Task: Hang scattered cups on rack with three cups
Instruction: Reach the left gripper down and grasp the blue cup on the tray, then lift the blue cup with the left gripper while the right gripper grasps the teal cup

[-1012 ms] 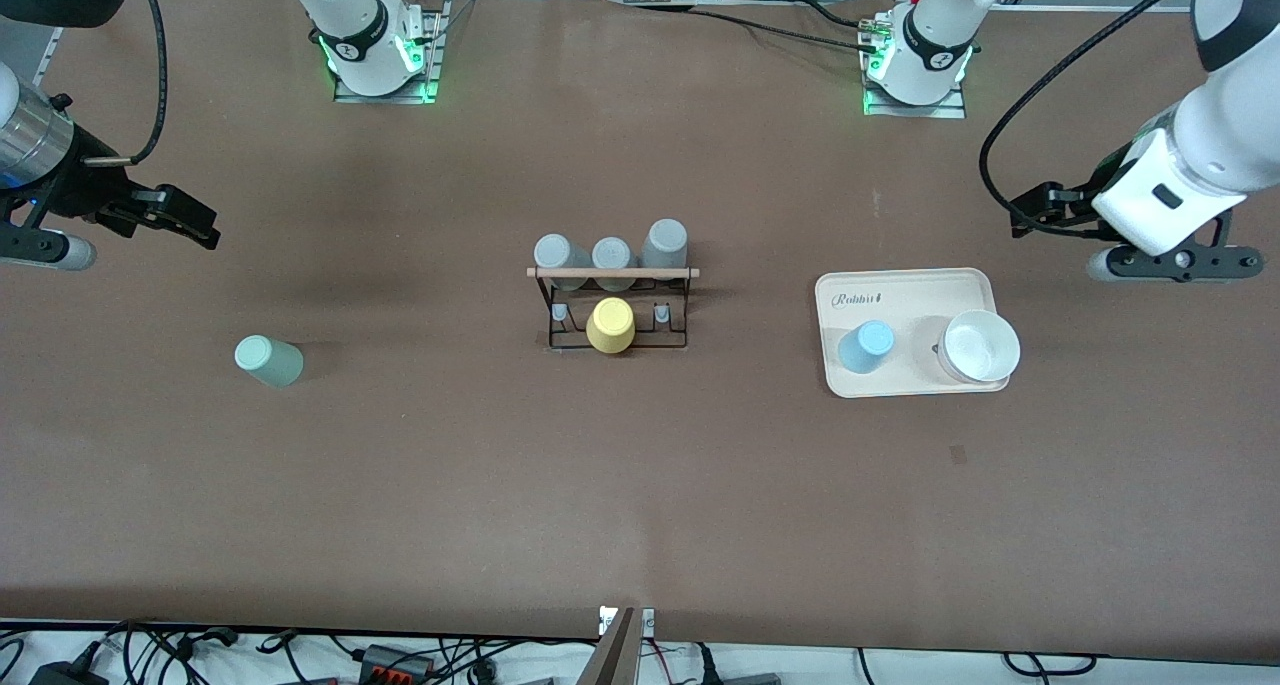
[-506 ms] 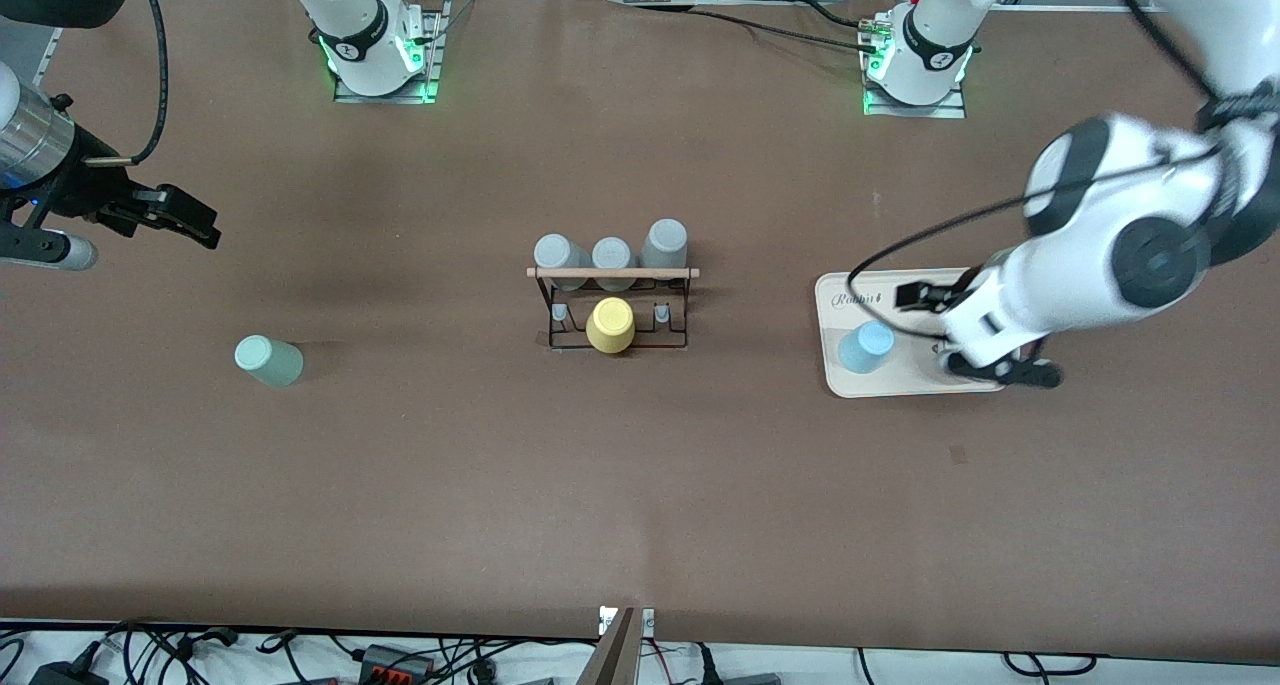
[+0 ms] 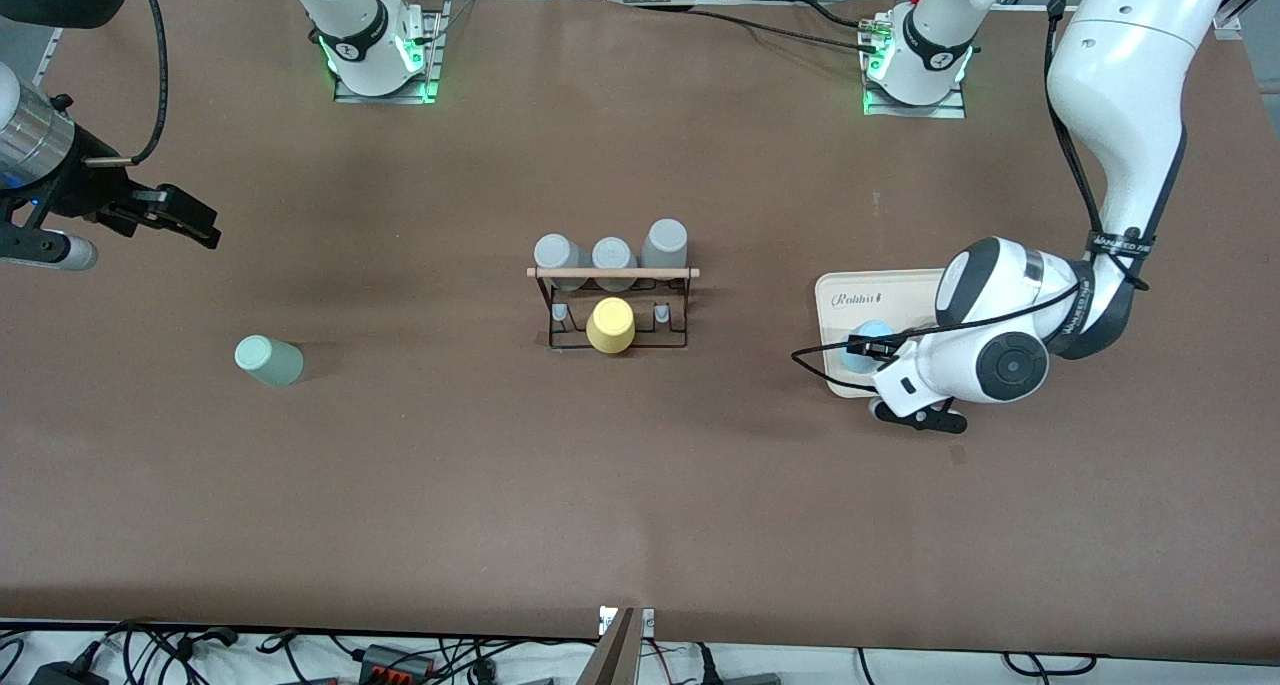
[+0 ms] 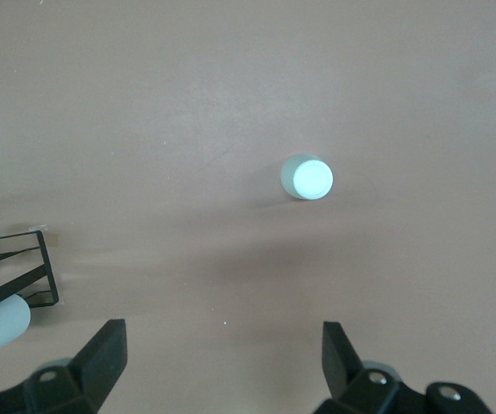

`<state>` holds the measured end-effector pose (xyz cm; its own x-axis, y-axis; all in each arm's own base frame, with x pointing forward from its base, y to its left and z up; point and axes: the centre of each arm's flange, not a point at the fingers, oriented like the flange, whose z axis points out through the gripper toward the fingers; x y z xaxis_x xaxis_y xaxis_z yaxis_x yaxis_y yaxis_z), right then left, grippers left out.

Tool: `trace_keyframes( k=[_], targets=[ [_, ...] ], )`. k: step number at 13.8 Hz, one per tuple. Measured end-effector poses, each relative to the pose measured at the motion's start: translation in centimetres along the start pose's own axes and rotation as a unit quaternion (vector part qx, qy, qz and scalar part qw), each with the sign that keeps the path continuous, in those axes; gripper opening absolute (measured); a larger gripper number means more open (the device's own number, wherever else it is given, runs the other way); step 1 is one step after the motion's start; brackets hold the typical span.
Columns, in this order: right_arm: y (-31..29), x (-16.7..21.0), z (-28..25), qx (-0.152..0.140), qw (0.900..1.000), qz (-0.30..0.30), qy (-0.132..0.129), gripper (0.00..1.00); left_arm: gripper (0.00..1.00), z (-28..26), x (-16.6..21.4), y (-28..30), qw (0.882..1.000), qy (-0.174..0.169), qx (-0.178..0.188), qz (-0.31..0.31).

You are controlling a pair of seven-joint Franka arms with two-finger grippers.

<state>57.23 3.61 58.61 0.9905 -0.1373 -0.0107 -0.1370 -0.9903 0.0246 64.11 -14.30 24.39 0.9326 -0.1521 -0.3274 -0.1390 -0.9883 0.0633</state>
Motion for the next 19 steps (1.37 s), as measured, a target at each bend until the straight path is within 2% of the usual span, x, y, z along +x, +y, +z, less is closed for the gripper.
trace_keyframes(
  k=[3, 9, 10, 11, 12, 13, 14, 16, 17, 19],
  targets=[
    [0.0, 0.0, 0.0, 0.000, 1.000, 0.000, 0.000, 1.00, 1.00, 1.6, -0.4, 0.2, 1.000, -0.014, 0.001, 0.001],
    [0.1, 0.0, 0.2, -0.001, 1.000, 0.001, -0.003, 1.00, 1.00, 3.6, -0.5, 0.9, 1.000, -0.007, -0.002, 0.004],
    [0.1, 0.1, 0.5, -0.001, 1.000, 0.001, -0.006, 1.00, 0.94, 3.7, -0.5, 1.3, 1.000, -0.006, -0.001, 0.007],
    [0.1, 0.3, 0.9, -0.002, 1.000, 0.001, -0.010, 1.00, 0.93, 3.7, -0.5, 1.8, 1.000, -0.005, 0.000, 0.009],
    [0.2, 0.4, 1.5, -0.003, 1.000, 0.002, -0.017, 1.00, 0.85, 3.7, -0.5, 1.9, 1.000, -0.005, 0.000, 0.010],
    [0.4, 0.7, 2.4, -0.004, 1.000, 0.004, -0.025, 1.00, 0.80, 3.7, -0.5, 1.9, 1.000, -0.004, 0.001, 0.010],
    [1.0, 1.0, 3.5, -0.006, 0.999, 0.009, -0.036, 1.00, 0.80, 3.8, -0.5, 1.8, 1.000, -0.004, 0.001, 0.009],
    [2.8, 1.8, 6.4, -0.008, 0.998, 0.025, -0.062, 1.00, 0.68, 3.6, -0.5, 1.6, 1.000, -0.003, 0.001, 0.008],
    [3.7, 2.4, 7.8, -0.008, 0.997, 0.031, -0.072, 1.00, 0.68, 3.5, -0.5, 1.6, 1.000, -0.003, 0.000, 0.007],
    [4.4, 3.9, 10.6, -0.005, 0.997, 0.031, -0.075, 1.00, 0.67, 3.0, -0.4, 2.2, 1.000, 0.002, -0.001, 0.014]
  ],
)
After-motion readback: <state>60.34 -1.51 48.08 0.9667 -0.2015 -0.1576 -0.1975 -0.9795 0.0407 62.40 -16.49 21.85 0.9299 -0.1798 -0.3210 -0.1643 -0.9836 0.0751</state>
